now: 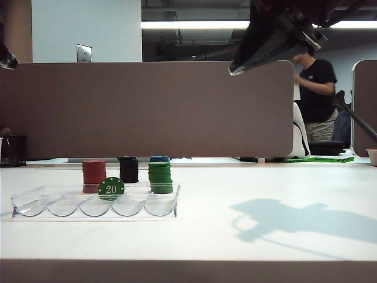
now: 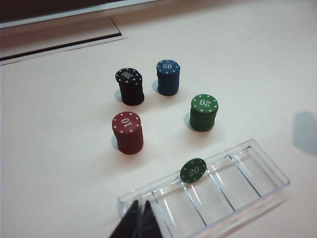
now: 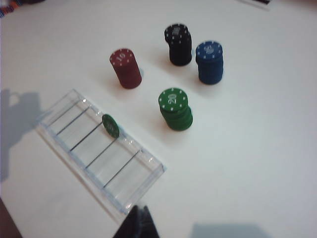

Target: Pick up the chip in the box and place it on the pile of chips with the same color.

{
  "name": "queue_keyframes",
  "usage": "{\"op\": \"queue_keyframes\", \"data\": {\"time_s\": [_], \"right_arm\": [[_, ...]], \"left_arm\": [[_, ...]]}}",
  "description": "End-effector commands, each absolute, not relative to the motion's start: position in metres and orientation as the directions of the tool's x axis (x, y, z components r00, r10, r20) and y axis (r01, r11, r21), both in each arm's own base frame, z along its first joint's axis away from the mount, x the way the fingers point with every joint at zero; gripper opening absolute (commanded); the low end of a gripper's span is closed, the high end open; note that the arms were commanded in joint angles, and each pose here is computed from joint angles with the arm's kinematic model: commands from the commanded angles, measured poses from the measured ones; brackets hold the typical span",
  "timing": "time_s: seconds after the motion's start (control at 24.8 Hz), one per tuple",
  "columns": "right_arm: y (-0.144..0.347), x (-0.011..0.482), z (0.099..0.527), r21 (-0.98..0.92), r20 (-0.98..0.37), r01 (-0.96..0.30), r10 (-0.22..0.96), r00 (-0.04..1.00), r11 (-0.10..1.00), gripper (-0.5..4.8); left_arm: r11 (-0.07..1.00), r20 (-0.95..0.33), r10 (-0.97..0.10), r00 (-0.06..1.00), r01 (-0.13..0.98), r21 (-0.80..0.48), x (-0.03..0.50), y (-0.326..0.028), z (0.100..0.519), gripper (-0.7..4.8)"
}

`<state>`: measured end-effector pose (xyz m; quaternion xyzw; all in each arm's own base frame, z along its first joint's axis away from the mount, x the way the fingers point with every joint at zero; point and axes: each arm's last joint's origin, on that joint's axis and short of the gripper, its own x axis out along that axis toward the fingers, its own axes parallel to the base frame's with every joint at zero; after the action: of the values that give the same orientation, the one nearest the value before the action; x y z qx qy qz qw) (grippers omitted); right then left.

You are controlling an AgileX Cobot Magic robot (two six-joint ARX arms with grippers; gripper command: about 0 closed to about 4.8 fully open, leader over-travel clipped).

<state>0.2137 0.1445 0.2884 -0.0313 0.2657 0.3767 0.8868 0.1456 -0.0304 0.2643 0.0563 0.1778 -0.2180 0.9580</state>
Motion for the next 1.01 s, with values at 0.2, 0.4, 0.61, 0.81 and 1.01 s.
{"op": "queue_keyframes", "data": {"time_s": [0.2,0.4,0.61,0.81,1.01], "right_arm": [[0.146,0.215,0.296,0.14,-0.447,-0.7,0.675,0.587,0.7,-0.06],[0.146,0.215,0.296,0.138,-0.444,-0.699,0.674,0.59,0.702,-0.06],[0.147,0.217,0.296,0.126,-0.437,-0.707,0.679,0.59,0.696,-0.06],[0.157,0.228,0.3,0.1,-0.449,-0.767,0.717,0.534,0.634,-0.06],[0.182,0.26,0.305,0.139,-0.502,-0.854,0.779,0.376,0.502,-0.06]], "left_arm": [[0.897,-0.365,-0.403,0.839,0.442,0.025,0.145,-0.03,0.265,-0.06],[0.897,-0.365,-0.403,0.839,0.442,0.025,0.145,-0.03,0.265,-0.06],[0.896,-0.369,-0.404,0.837,0.443,0.024,0.145,-0.03,0.265,-0.06],[0.894,-0.384,-0.407,0.829,0.447,0.017,0.144,-0.03,0.263,-0.06],[0.887,-0.415,-0.42,0.807,0.461,-0.001,0.143,-0.031,0.26,-0.06]]}}
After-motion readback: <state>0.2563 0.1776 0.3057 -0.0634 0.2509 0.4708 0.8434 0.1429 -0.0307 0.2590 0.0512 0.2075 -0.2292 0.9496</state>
